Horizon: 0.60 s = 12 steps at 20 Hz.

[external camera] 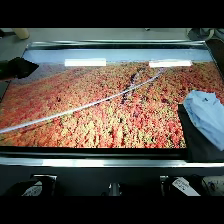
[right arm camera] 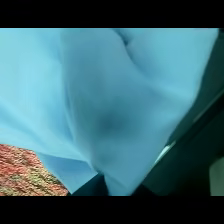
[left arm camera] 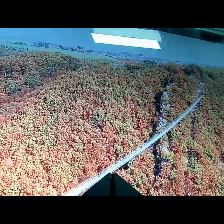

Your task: Fold the shirts.

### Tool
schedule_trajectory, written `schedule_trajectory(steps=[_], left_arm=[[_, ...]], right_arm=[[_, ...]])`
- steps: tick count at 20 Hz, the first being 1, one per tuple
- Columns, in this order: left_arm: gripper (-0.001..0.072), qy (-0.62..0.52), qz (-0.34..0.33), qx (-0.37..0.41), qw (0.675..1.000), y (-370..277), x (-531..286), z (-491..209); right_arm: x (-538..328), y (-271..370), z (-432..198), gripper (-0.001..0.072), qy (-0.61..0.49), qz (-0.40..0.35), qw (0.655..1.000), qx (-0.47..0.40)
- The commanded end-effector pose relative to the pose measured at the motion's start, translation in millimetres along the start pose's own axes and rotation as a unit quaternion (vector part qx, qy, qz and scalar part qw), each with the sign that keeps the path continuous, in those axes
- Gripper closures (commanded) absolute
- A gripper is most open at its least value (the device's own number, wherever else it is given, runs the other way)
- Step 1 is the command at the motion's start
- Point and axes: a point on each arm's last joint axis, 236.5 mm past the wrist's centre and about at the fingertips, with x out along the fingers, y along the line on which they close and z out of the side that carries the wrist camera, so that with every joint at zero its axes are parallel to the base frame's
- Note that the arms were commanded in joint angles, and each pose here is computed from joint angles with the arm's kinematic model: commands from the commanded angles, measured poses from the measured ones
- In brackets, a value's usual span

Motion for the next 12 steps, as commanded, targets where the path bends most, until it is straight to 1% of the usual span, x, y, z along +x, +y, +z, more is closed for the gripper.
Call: schedule_trajectory(steps=[1,2,3,4,6,7,8,9,10,11,12], left_arm=[[0.068,0.0,0.0,0.001,1.0,0,0,0],[0.068,0.0,0.0,0.001,1.0,1,0,0],[0.068,0.0,0.0,0.001,1.0,0,0,0],[0.068,0.0,0.0,0.001,1.0,0,0,0],[0.068,-0.001,0.0,0.002,1.0,0,0,1],[0.0681,-0.004,0.0,0.007,1.0,-1,0,3],[0.0682,-0.007,0.006,0.021,1.0,0,0,8],[0.0683,-0.004,0.024,0.042,0.999,4,4,14],[0.0683,0.002,0.065,0.062,0.996,16,9,20],[0.0683,0.013,0.123,0.081,0.989,34,17,26],[0.0683,0.029,0.183,0.097,0.978,52,26,29]], right_arm=[[48,-44,-40,0.0689,0.065,-0.069,0.995,0.027],[56,-47,-41,0.0571,0.067,-0.071,0.995,0.029],[58,-49,-34,0.0195,0.053,-0.073,0.996,0.027],[54,-50,-22,0.0011,0.03,-0.076,0.997,0.004],[22,-45,14,0.0006,-0.047,-0.081,0.995,-0.029],[-9,-32,45,0.0008,-0.121,-0.07,0.989,-0.046],[-49,-8,77,0.0017,-0.209,-0.051,0.974,-0.07],[-91,23,101,0.0037,-0.29,-0.034,0.951,-0.106],[-127,61,112,0.0048,-0.35,-0.018,0.924,-0.151],[-153,107,111,0.0049,-0.39,0.004,0.898,-0.203],[-159,151,100,0.0049,-0.4,0.024,0.882,-0.249]])
